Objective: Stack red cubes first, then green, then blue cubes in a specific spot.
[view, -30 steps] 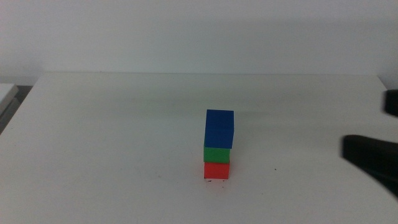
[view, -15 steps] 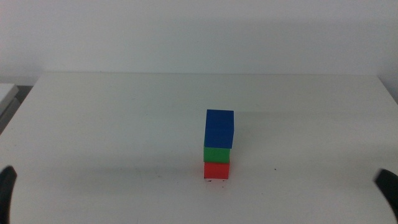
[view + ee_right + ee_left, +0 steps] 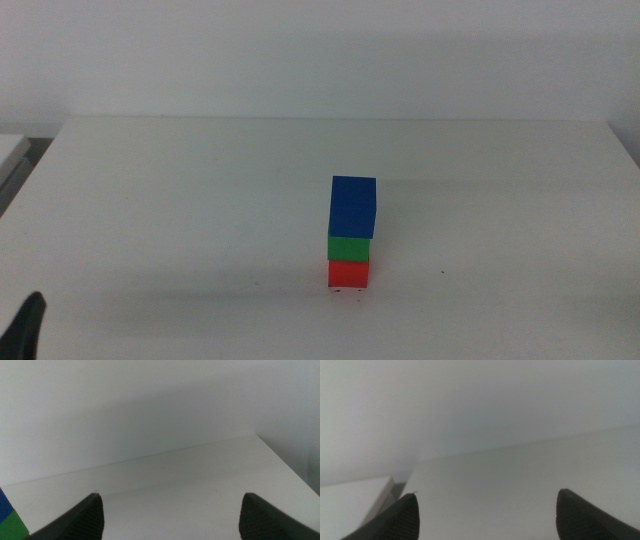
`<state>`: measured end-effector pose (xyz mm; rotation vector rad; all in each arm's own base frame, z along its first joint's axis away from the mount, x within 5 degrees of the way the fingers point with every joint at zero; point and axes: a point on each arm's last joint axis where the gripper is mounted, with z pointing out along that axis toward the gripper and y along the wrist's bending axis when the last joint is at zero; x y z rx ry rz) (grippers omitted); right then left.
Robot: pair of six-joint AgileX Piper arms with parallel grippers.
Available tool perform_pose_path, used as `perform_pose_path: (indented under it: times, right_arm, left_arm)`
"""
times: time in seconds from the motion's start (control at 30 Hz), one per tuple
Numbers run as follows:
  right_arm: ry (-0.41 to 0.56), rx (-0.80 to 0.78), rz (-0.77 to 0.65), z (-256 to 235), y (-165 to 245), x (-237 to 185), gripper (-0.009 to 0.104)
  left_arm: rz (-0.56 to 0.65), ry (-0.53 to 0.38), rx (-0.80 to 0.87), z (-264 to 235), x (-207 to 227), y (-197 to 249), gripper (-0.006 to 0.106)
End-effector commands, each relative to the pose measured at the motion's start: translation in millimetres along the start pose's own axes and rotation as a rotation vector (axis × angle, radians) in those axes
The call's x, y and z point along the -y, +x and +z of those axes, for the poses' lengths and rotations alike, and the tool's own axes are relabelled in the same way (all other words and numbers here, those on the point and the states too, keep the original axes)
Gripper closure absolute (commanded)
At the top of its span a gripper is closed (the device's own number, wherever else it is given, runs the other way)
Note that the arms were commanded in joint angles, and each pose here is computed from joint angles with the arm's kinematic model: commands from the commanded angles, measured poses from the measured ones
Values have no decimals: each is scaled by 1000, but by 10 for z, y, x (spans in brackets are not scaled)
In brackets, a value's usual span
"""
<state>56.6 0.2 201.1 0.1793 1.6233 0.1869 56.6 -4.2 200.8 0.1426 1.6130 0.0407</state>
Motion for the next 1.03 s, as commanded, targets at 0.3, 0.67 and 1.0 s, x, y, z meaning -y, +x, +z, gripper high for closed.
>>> perform_pose_path:
  times: [0.3, 0.67, 1.0]
  right_arm:
    - [2, 15, -16, -2, -1, 3, 14]
    - [2, 15, -16, -2, -1, 3, 14]
    - [2, 15, -16, -2, -1, 3, 14]
  left_arm:
    - [-7, -50, 176, -19, -45, -159, 7]
    - [-68, -2, 42, -4, -3, -38, 7]
    - [-68, 11, 3, -4, 10, -3, 7]
